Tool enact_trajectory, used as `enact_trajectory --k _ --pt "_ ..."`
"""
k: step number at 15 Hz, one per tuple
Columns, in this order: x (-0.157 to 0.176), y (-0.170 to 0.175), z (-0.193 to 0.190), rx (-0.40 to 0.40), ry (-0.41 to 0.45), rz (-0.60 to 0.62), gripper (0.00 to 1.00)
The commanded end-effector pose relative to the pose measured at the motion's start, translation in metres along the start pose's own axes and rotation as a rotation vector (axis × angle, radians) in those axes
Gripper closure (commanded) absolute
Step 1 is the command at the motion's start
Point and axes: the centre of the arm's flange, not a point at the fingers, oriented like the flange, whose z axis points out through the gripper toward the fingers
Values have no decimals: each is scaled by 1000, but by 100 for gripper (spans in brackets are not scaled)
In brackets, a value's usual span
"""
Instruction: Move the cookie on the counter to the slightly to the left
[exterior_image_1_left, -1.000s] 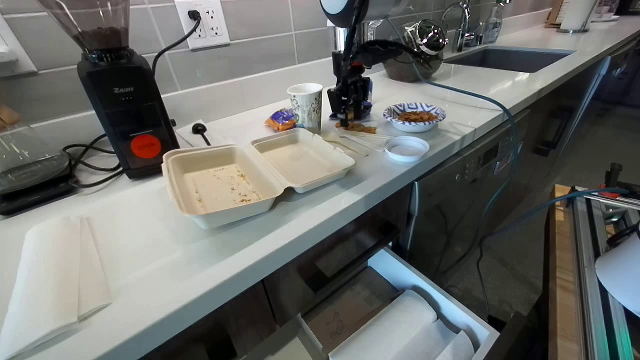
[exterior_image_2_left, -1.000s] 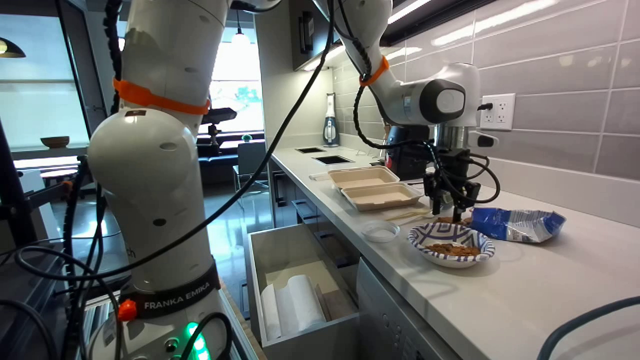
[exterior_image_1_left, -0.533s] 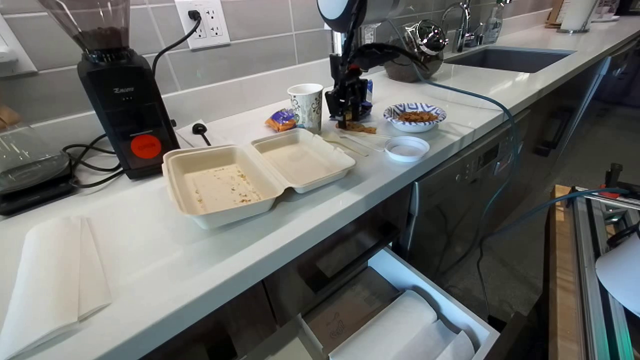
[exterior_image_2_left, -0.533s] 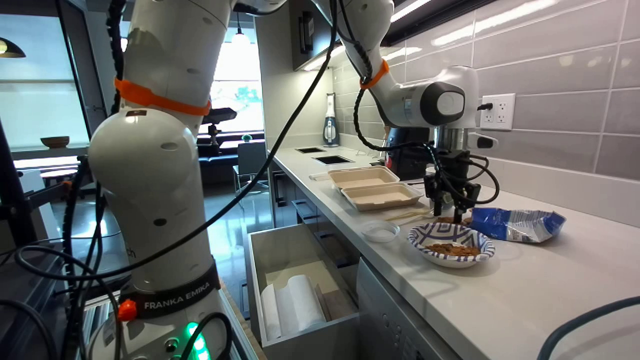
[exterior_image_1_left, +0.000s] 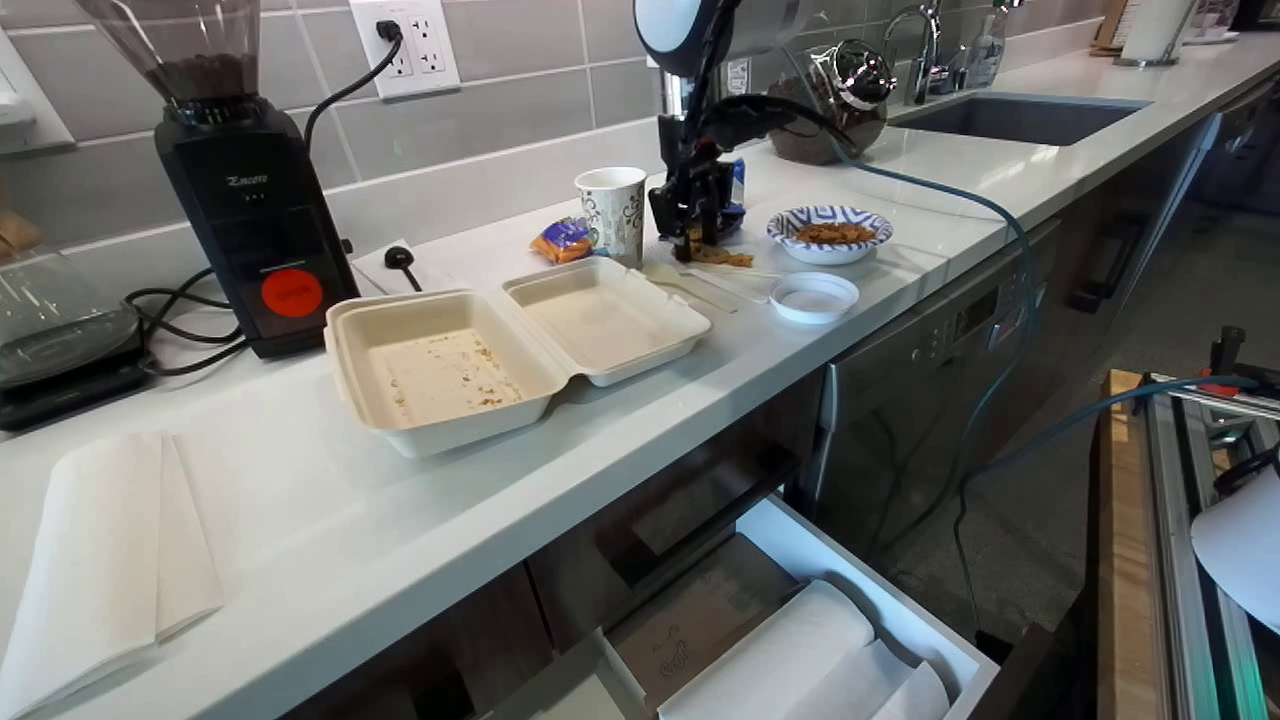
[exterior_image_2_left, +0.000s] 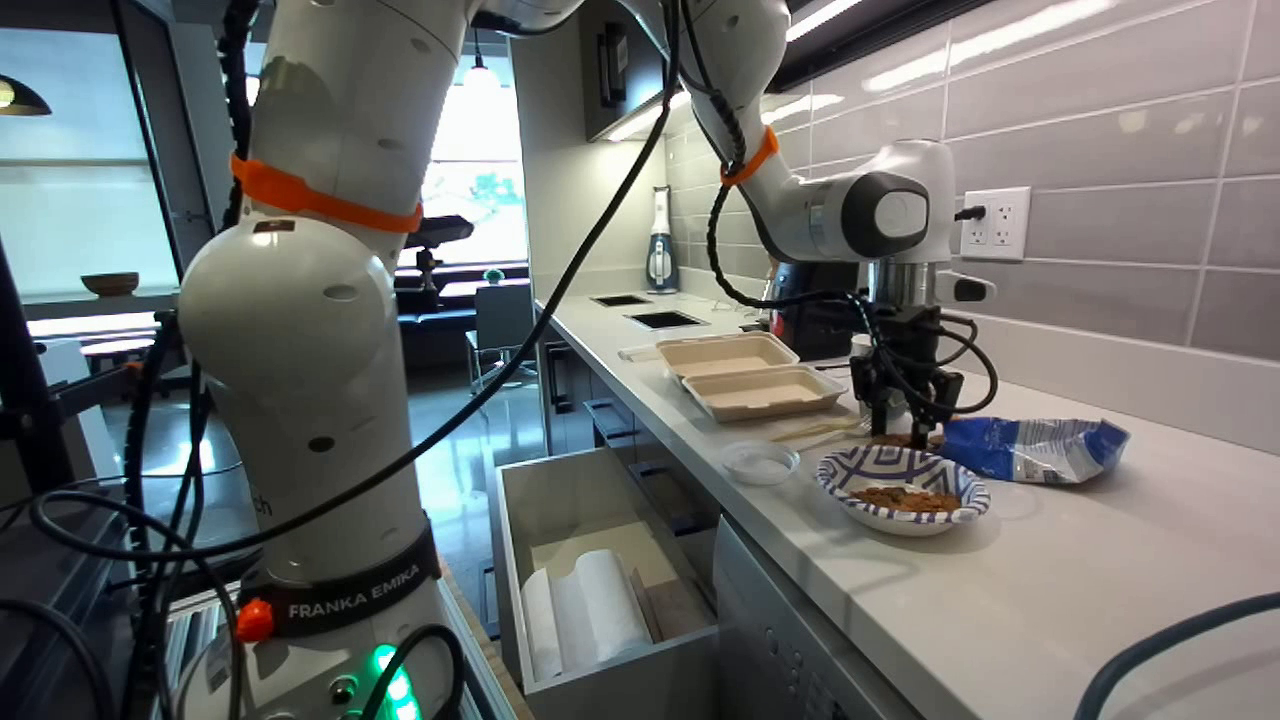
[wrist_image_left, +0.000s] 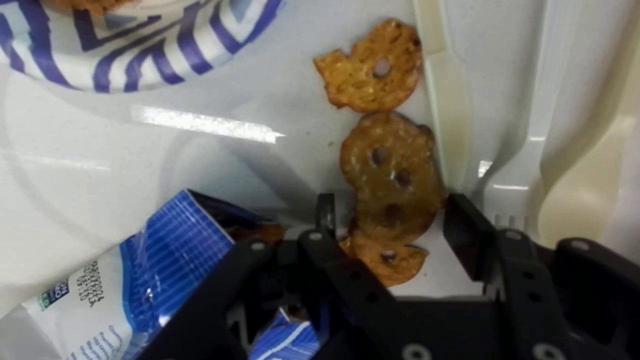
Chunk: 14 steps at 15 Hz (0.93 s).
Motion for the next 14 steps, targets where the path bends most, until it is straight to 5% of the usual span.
enact_trajectory --k 1,4,14 --pt "5 -2 4 -27 8 11 48" --pt "6 -2 3 -27 10 13 56" --pt "6 -1 0 -29 12 19 55"
